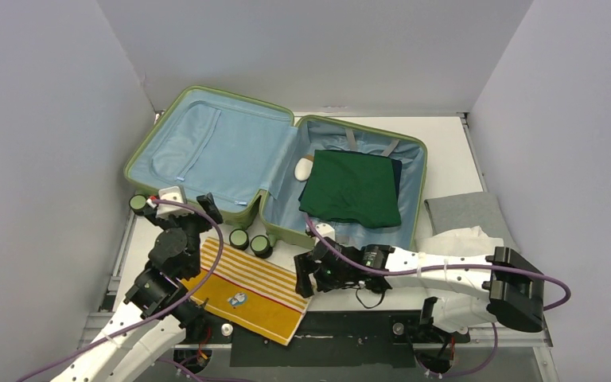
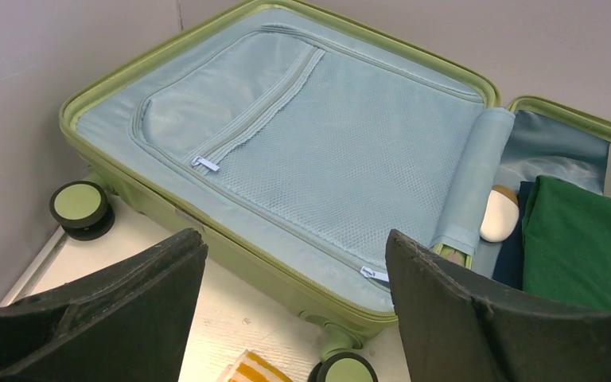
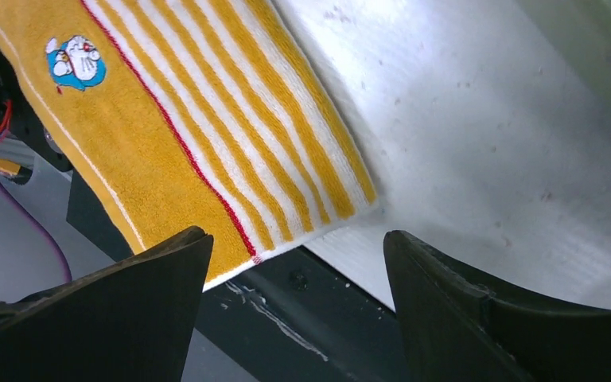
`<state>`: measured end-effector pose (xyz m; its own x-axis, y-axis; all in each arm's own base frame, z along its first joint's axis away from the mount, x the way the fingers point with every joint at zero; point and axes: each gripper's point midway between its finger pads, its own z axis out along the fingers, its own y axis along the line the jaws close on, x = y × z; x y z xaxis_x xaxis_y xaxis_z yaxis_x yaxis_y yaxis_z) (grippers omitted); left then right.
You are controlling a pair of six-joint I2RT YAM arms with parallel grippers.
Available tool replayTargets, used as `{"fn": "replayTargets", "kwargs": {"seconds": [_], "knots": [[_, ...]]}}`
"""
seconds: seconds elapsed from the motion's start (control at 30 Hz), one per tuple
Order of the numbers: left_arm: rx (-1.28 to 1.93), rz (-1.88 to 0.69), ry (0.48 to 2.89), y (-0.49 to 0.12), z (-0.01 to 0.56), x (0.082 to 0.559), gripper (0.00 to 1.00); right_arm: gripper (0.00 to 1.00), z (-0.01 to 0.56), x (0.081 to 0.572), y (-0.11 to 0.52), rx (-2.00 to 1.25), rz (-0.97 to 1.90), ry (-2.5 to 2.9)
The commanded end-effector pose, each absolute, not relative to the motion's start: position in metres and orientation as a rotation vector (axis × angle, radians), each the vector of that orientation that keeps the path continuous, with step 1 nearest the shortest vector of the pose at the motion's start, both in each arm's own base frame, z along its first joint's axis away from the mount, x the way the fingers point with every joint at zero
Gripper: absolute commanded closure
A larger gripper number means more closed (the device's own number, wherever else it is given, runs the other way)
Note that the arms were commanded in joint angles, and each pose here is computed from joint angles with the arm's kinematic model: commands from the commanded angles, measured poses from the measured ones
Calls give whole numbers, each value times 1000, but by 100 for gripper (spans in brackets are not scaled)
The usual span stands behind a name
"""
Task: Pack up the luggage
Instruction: Move the household item to the center of the board.
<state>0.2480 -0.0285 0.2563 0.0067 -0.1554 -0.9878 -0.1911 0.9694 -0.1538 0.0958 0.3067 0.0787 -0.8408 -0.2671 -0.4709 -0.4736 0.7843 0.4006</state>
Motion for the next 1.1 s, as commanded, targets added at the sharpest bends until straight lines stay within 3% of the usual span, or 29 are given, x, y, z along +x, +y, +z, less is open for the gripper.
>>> {"fn": "replayTargets", "kwargs": {"seconds": [0.0,0.53,0.9,1.07], "knots": [[-269,-33,1537,-38,268,253,20,19,75,87,303,-329,768,2695],[-275,-79,1519,-39,274,251,20,16,54,46,331,191,1044,2780],[-293,-51,1523,-35,273,252,20,16,26,23,311,406,886,2820],[-293,-51,1524,-34,273,250,20,15,19,11,297,350,830,2852]]}}
